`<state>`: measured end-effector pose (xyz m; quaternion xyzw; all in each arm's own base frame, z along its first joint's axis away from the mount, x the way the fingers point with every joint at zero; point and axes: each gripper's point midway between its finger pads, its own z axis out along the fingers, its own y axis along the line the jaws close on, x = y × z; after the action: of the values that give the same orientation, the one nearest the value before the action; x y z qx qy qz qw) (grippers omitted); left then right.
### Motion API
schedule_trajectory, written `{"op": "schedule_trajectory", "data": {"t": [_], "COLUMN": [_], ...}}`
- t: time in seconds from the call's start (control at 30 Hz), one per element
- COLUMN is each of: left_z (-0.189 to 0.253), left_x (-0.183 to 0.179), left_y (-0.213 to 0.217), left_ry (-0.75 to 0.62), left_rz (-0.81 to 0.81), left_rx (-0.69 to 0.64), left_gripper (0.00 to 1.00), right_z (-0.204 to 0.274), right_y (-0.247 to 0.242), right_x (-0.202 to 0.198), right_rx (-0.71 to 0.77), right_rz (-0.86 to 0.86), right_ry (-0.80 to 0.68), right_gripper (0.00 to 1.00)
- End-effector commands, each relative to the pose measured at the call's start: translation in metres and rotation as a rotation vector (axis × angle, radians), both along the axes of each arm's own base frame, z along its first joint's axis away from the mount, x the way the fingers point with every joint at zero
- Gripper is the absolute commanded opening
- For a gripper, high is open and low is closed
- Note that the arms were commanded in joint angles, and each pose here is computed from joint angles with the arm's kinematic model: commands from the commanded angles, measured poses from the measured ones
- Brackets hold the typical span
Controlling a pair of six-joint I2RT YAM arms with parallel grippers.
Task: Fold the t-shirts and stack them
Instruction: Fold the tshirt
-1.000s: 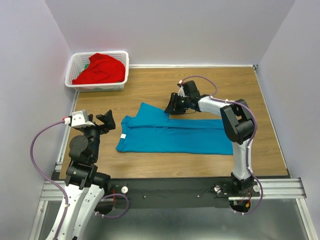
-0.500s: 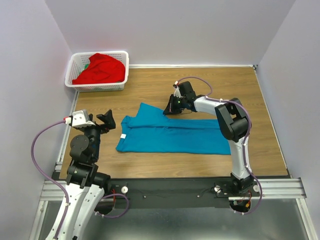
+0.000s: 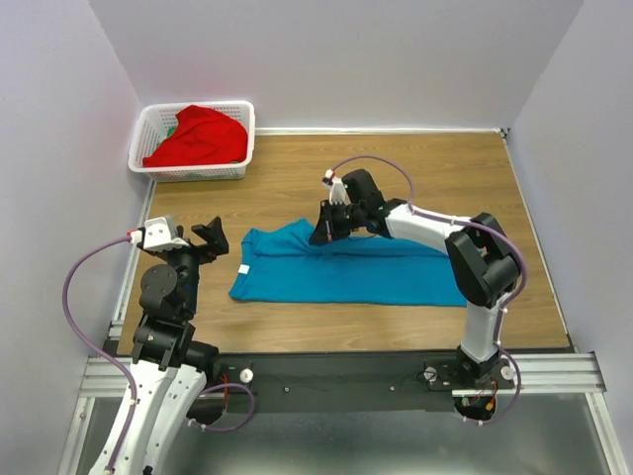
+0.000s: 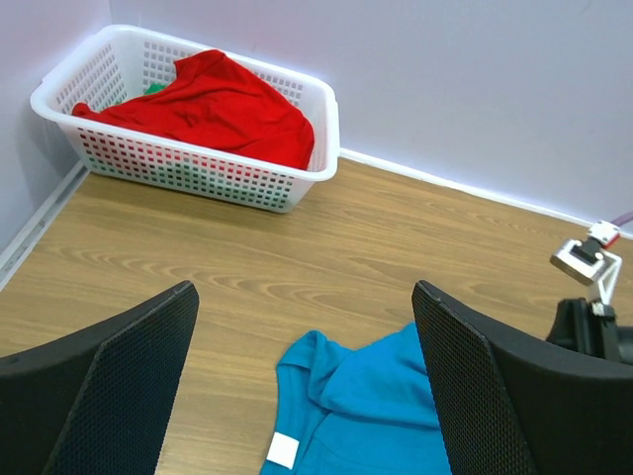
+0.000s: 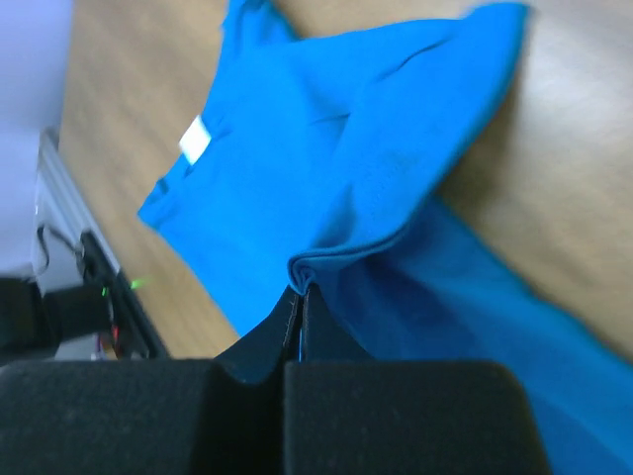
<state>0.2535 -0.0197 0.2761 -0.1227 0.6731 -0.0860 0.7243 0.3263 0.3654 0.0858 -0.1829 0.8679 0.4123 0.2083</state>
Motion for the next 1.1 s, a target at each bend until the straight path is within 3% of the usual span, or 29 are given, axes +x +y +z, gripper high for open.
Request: {"op": "schedule_trajectory", "data": {"t": [0.0, 0.27, 0.5, 0.57, 0.63, 0.77, 0.9, 1.07], "left_z": [0.002, 0.005, 0.009, 0.008, 0.009, 0.01, 0.009, 0.009], "left_x": [0.001, -0.002, -0.006, -0.005, -0.005, -0.005, -0.005, -0.004], "left_y": [0.006, 0.006, 0.006, 0.005, 0.005, 0.004, 0.004, 0.002], "left_ry": [-0.013, -0.024, -0.043, -0.042, -0.043, -0.045, -0.043, -0.04], "left_rz": [0.04, 0.035, 0.029, 0.023, 0.021, 0.018, 0.017, 0.008], "left_rx": [-0.009, -0.012, -0.016, -0.014, -0.013, -0.013, -0.012, -0.006], "left_gripper": [0.96, 0.96, 0.96, 0.96, 0.96, 0.96, 0.96, 0.96], "right_z": [-0.01, -0.032, -0.03, -0.029, -0.03, -0.03, -0.012, 0.002], "right_y": [0.001, 0.0, -0.002, -0.002, -0.003, -0.011, -0.018, -0.011], "right_x": [-0.042, -0.088, -0.102, -0.107, -0.114, -0.103, -0.079, -0.052], "right_rx": [-0.018, -0.107, -0.16, -0.167, -0.171, -0.223, -0.262, -0.249], "right_rz": [0.113, 0.206, 0.24, 0.265, 0.296, 0.224, 0.092, 0.047], "right_ry": [0.025, 0.011, -0.056, -0.057, -0.039, -0.064, -0.143, -0.191], "right_gripper": [0.01, 0.04, 0.05, 0.13, 0.3, 0.45, 0.49, 0.5]}}
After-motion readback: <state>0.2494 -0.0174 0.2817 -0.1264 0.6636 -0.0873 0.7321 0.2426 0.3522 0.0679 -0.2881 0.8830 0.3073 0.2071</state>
